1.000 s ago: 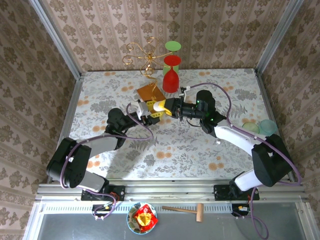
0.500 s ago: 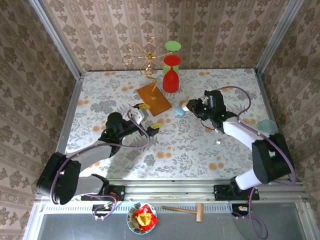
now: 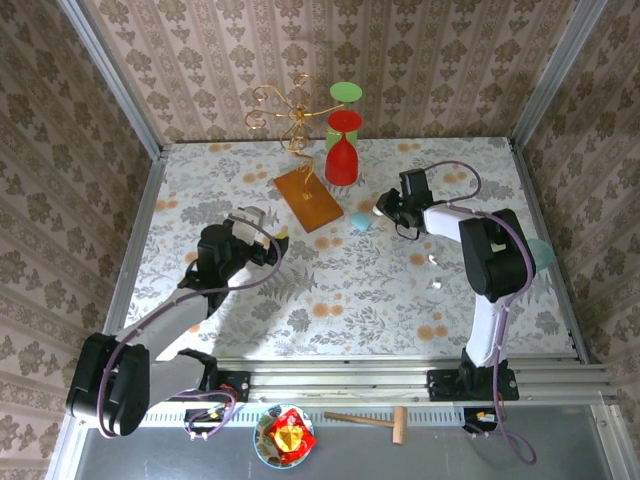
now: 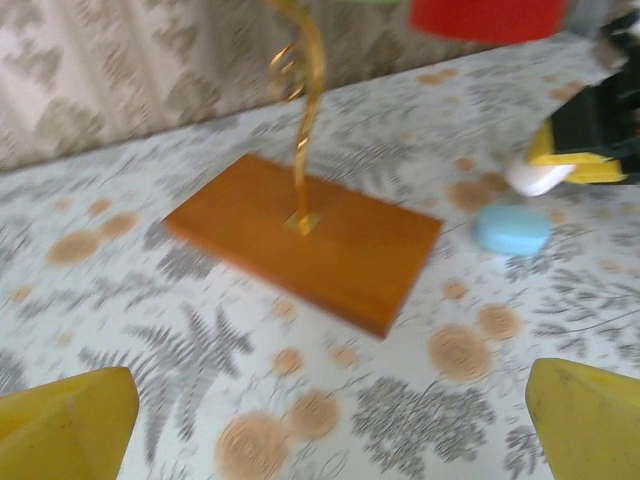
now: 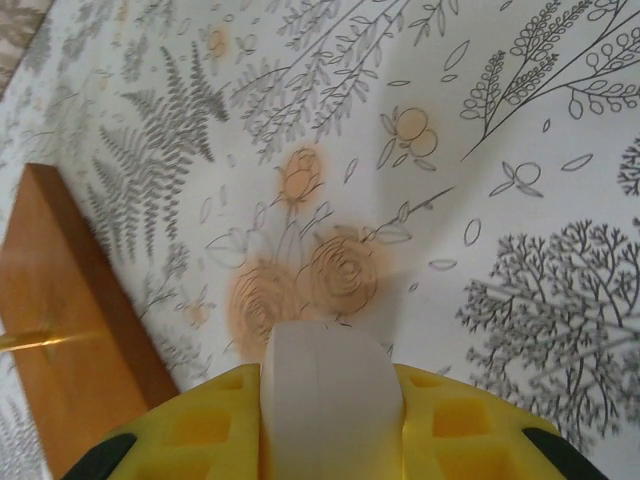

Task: Insert the wireless bluetooth earbuds into the charging case

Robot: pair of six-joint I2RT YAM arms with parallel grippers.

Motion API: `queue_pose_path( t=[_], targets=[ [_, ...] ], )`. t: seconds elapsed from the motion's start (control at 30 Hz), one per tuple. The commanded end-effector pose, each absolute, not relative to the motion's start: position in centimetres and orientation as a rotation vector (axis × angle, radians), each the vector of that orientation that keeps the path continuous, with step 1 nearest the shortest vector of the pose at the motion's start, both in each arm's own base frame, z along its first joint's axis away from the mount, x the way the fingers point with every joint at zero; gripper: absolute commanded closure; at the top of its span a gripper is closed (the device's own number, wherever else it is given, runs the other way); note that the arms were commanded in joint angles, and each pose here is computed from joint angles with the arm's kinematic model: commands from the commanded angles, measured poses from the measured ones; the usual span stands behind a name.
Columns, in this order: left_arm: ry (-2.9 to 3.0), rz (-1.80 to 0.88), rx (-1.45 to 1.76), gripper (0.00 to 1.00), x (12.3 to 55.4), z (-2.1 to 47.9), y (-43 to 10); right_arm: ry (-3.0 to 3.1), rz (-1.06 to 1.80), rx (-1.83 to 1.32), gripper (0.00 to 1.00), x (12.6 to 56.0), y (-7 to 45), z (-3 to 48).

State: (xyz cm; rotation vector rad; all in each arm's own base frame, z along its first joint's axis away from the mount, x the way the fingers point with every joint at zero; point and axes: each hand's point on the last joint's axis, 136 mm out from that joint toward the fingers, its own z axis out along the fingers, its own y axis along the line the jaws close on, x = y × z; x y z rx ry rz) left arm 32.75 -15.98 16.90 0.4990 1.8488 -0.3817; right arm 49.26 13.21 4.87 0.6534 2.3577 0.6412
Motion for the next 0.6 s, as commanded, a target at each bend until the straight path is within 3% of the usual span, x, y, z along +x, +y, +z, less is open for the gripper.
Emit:
queue_pose_path(
  t=[0.0,0.1,0.33,0.43,0.57],
  targets=[
    [1.969,-0.29,0.342,0.0,32.7,15.7,-13.2,2.363,0.552,0.661,0.8,49.8,11.7,4.4],
    [2.04,-0.221,0.271,0.0,32.5,15.1,-11.5,2.37,0.534,0.692,0.71,49.4,10.5,3.8],
    [2.264,0.023,-0.087,0.0,31.3,12.7,-5.7,2.34,0.44,0.68,0.26,47.6,7.1,5.8],
    [2.346,0.068,-0.229,0.0,30.4,11.8,-4.3,2.339,0.404,0.59,0.15,46.4,6.9,7.5],
    [2.394,0.125,-0.325,0.0,29.6,10.9,-3.3,2.335,0.436,0.474,0.12,44.9,7.8,9.4]
  ],
)
